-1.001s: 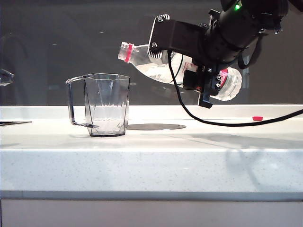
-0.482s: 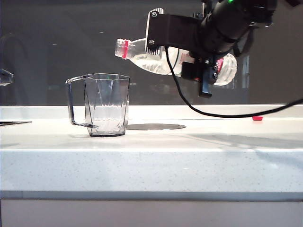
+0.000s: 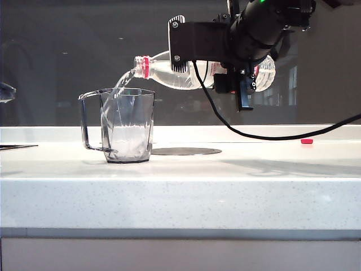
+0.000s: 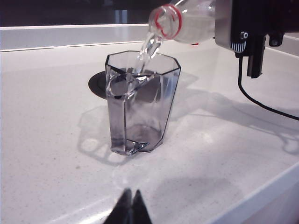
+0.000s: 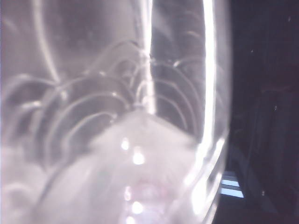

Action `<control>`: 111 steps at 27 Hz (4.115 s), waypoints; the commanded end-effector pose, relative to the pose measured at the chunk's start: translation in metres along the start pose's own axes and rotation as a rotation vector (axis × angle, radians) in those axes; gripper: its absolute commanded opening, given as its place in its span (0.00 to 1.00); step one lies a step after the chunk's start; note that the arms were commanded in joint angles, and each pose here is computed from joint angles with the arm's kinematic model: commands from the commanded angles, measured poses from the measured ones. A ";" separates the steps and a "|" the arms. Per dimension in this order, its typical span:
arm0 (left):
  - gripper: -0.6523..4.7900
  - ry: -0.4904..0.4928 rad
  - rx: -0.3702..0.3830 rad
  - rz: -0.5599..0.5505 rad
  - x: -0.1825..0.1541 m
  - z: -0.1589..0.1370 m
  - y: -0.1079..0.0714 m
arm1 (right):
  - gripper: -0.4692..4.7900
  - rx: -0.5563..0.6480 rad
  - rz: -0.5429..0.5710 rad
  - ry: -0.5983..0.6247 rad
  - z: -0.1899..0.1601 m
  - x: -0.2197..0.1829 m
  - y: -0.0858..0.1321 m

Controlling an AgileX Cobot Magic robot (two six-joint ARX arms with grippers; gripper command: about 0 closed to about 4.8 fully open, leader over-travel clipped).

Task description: Pick up the mineral water bottle on the table and pour water into the mug until it's half full.

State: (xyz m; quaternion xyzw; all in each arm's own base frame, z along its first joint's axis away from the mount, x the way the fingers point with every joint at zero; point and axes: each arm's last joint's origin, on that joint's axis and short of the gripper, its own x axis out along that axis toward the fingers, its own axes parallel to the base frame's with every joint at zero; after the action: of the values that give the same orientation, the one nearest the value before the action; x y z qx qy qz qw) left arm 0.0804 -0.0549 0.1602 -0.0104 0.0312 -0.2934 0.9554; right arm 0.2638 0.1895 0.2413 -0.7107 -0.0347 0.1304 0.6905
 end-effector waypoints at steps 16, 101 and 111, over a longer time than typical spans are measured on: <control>0.11 -0.008 0.002 -0.003 0.000 0.001 0.000 | 0.48 0.006 -0.070 0.022 0.000 -0.001 -0.012; 0.11 -0.008 0.002 -0.003 0.000 0.001 0.000 | 0.62 1.760 -0.099 0.063 -0.050 -0.019 0.061; 0.11 -0.008 0.002 -0.002 0.000 0.001 0.000 | 0.89 1.745 -0.049 0.073 -0.046 -0.024 0.059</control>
State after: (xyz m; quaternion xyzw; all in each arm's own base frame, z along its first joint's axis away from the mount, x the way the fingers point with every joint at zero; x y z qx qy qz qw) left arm 0.0803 -0.0550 0.1602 -0.0103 0.0312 -0.2940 0.9552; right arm 0.2456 0.1359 0.1821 0.0662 0.0895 0.0685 0.9914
